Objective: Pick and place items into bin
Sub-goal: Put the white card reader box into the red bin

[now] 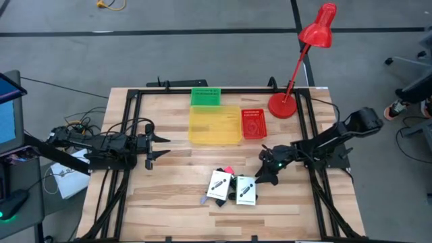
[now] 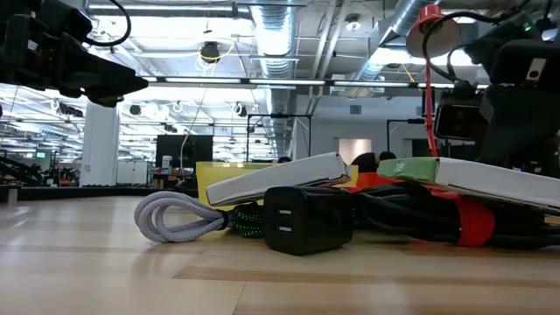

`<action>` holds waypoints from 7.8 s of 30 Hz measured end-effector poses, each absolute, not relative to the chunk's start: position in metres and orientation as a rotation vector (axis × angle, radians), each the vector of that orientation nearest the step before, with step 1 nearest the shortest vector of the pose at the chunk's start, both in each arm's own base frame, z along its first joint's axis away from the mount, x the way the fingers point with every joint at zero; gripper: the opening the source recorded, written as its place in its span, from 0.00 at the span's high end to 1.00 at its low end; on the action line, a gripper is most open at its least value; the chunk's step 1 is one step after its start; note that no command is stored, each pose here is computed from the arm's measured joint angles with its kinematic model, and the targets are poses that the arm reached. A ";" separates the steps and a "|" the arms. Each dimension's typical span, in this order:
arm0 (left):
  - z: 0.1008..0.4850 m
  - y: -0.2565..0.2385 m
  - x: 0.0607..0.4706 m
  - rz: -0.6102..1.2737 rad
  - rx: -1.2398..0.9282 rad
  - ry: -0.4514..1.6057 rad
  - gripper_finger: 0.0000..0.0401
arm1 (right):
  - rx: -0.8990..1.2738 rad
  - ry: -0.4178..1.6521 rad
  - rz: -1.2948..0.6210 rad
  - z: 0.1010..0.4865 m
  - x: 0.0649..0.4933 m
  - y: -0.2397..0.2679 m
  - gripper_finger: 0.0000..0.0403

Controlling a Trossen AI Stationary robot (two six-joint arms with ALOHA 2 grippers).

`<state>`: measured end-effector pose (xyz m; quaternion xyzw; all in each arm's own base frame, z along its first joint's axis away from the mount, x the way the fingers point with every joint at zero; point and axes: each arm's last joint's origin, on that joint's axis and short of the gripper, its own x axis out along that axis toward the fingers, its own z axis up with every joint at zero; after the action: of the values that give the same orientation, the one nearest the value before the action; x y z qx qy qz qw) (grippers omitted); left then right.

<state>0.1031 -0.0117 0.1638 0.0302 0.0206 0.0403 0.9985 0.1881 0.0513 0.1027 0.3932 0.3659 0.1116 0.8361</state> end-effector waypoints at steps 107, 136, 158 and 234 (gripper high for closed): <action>0.164 -0.012 0.103 0.081 0.053 0.041 0.54 | 0.873 0.812 0.317 0.096 0.210 0.048 0.79; 0.164 -0.012 0.103 0.081 0.057 0.042 0.54 | 0.836 0.744 0.310 0.128 0.197 0.045 0.88; 0.164 -0.012 0.103 0.081 0.053 0.041 0.54 | 0.830 0.730 0.367 0.134 0.196 0.050 0.88; 0.164 -0.012 0.103 0.081 0.061 0.042 0.54 | 0.027 0.867 -0.305 0.251 0.162 -0.087 0.89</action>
<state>0.1031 -0.0117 0.1637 0.0304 0.0208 0.0403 0.9985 0.1615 -0.0872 0.2505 0.0131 0.4182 -0.1470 0.8963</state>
